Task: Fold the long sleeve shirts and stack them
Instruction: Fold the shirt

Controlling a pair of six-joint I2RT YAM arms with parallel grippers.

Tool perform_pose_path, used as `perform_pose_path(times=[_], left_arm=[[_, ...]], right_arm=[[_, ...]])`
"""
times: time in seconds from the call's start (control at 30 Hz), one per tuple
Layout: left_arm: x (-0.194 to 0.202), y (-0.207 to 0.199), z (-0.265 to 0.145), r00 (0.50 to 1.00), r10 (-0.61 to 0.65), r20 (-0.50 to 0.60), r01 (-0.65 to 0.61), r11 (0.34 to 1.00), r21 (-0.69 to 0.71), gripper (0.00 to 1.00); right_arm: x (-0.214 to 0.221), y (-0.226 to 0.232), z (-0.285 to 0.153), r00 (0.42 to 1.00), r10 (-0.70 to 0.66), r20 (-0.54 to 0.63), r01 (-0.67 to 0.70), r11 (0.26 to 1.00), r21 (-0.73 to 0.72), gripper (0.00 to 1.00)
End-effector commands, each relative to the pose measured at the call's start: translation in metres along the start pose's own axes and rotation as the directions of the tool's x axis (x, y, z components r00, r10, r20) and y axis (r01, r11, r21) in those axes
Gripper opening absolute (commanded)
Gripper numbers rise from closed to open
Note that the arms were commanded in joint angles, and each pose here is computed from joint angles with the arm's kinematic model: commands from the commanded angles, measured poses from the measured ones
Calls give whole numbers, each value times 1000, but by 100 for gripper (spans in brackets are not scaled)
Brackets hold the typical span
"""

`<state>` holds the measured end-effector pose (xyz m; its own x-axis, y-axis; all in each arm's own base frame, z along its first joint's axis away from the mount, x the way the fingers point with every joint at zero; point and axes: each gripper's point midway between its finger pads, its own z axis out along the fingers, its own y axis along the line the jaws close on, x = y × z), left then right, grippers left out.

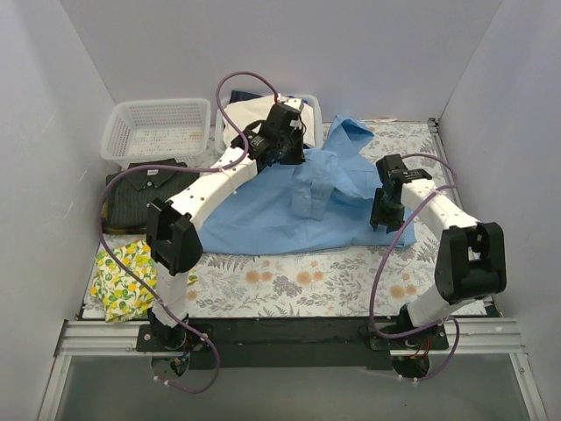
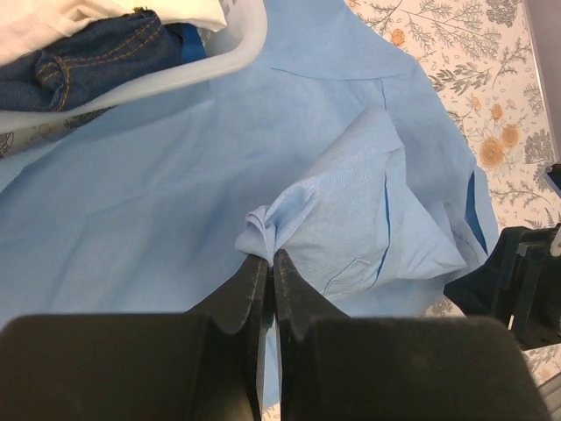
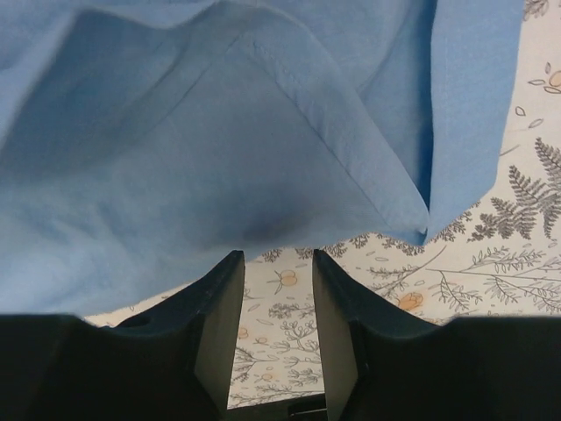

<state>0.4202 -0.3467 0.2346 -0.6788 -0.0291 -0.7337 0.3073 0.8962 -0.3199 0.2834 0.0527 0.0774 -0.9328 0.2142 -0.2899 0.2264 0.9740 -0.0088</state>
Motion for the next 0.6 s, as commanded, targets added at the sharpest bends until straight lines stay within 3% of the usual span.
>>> perform_pose_path(times=[0.0,0.27,0.37,0.43,0.57], left_arm=[[-17,-8,3,999,43,24,-44,998,45,1],[-29,29,24,996,-43,82,47,998,-42,9],[-43,51,25,989,-84,124,93,993,-75,30],[-46,69,21,986,-112,126,126,986,-113,59],[-30,101,4,986,-131,100,149,968,-203,72]], right_arm=[[-36,15,2,997,7,70,-4,999,-34,45],[-55,27,18,997,-14,71,17,999,-46,45],[-43,25,34,1000,-24,15,25,999,-30,45],[-29,23,44,999,-34,-35,33,999,-21,44],[-4,10,53,993,-27,-115,30,999,24,43]])
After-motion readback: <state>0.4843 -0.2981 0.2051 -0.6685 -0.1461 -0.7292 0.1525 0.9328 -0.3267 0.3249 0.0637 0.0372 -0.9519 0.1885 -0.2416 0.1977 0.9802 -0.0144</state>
